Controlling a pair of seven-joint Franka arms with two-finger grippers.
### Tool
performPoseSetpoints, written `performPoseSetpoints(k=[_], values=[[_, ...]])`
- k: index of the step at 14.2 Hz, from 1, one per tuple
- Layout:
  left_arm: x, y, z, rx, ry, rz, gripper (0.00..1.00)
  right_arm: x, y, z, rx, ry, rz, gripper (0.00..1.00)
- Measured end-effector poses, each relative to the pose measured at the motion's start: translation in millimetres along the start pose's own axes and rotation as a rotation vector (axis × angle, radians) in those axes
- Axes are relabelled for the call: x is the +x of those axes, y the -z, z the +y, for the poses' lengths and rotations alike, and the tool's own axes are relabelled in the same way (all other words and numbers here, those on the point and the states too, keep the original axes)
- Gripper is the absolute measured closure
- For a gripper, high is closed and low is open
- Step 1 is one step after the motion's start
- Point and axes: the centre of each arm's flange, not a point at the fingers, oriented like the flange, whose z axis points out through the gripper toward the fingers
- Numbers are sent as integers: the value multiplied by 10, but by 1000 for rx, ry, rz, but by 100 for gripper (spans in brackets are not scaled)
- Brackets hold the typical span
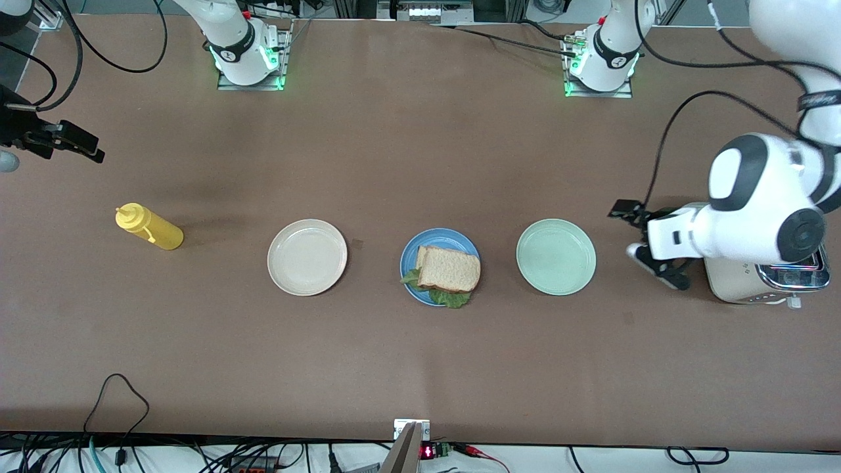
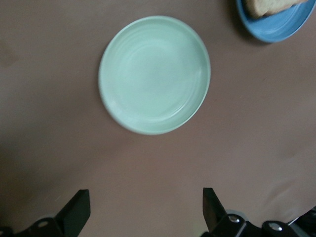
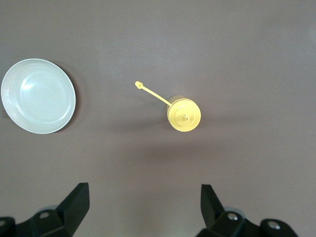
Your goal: Make sandwich in blue plate with both arms
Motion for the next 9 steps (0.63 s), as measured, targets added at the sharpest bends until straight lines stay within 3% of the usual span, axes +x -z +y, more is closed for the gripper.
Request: performPoseSetpoints(k=[2,4,6,9], values=[[-214,496,123,86,6,10,0,0,0,-4,0,1,0,0],[-507,992,267,163,47,67,0,1,0,-9,0,1,0,0],[-829,1400,416,214,196,135,0,1,0,-11,0,2,0,0],[-1146,1737,768,227,457,230,0,1,0,-16,0,3,0,0]])
